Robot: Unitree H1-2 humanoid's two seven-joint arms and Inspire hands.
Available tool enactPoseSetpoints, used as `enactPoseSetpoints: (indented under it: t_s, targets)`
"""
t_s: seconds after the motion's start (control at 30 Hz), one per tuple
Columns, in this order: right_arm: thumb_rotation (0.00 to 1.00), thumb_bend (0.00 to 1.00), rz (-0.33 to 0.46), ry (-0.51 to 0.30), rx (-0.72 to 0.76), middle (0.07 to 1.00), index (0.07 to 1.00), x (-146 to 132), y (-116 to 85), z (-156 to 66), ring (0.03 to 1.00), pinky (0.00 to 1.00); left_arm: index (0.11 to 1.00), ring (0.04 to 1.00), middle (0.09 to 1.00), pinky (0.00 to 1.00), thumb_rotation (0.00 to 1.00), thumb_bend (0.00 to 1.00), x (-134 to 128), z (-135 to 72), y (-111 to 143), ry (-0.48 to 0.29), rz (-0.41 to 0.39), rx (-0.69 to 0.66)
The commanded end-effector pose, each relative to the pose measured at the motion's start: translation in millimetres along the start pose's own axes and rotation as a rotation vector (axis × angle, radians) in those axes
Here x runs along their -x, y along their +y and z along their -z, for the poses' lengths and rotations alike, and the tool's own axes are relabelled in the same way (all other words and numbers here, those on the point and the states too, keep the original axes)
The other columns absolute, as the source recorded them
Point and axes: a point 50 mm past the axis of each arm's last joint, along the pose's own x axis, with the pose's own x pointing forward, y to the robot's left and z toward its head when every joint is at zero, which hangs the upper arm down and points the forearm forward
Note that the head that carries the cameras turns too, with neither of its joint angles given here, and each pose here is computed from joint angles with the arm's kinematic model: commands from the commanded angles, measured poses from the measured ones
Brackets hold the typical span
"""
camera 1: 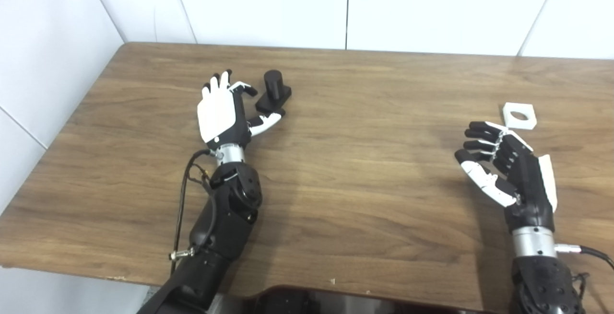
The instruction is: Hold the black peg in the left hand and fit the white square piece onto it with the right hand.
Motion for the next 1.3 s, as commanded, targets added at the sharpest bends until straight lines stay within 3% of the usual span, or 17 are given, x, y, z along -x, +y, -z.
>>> enactPoseSetpoints:
  t_s: [0.0, 0.43, 1.07, 1.27]
  targets:
    - [0.32, 0.6, 0.015, -0.101, -0.012, 0.687, 0.681, -8.4, 1.3, -20.4, 0.639, 0.55, 0.61, 1.0, 0.966, 1.0, 0.44, 0.83, -22.8, -12.2, 16.8, -0.042, -0.073, -0.017]
    - [0.33, 0.61, 0.015, -0.094, -0.012, 0.694, 0.666, -8.4, 1.5, -23.0, 0.654, 0.57, 0.613, 1.0, 0.96, 1.0, 0.45, 0.83, -38.8, -6.5, 9.9, -0.027, -0.029, -0.074]
    - [0.32, 0.59, 0.035, -0.103, -0.007, 0.698, 0.67, -6.8, 1.2, -24.0, 0.653, 0.57, 0.556, 0.946, 0.892, 0.95, 0.35, 0.81, -43.9, -8.7, 10.8, -0.028, -0.001, -0.061]
    - [0.36, 0.59, 0.041, -0.1, 0.009, 0.698, 0.672, -5.3, -0.8, -24.4, 0.66, 0.59, 0.516, 0.924, 0.859, 0.99, 0.3, 0.82, -42.0, -9.2, 10.0, -0.029, 0.024, -0.027]
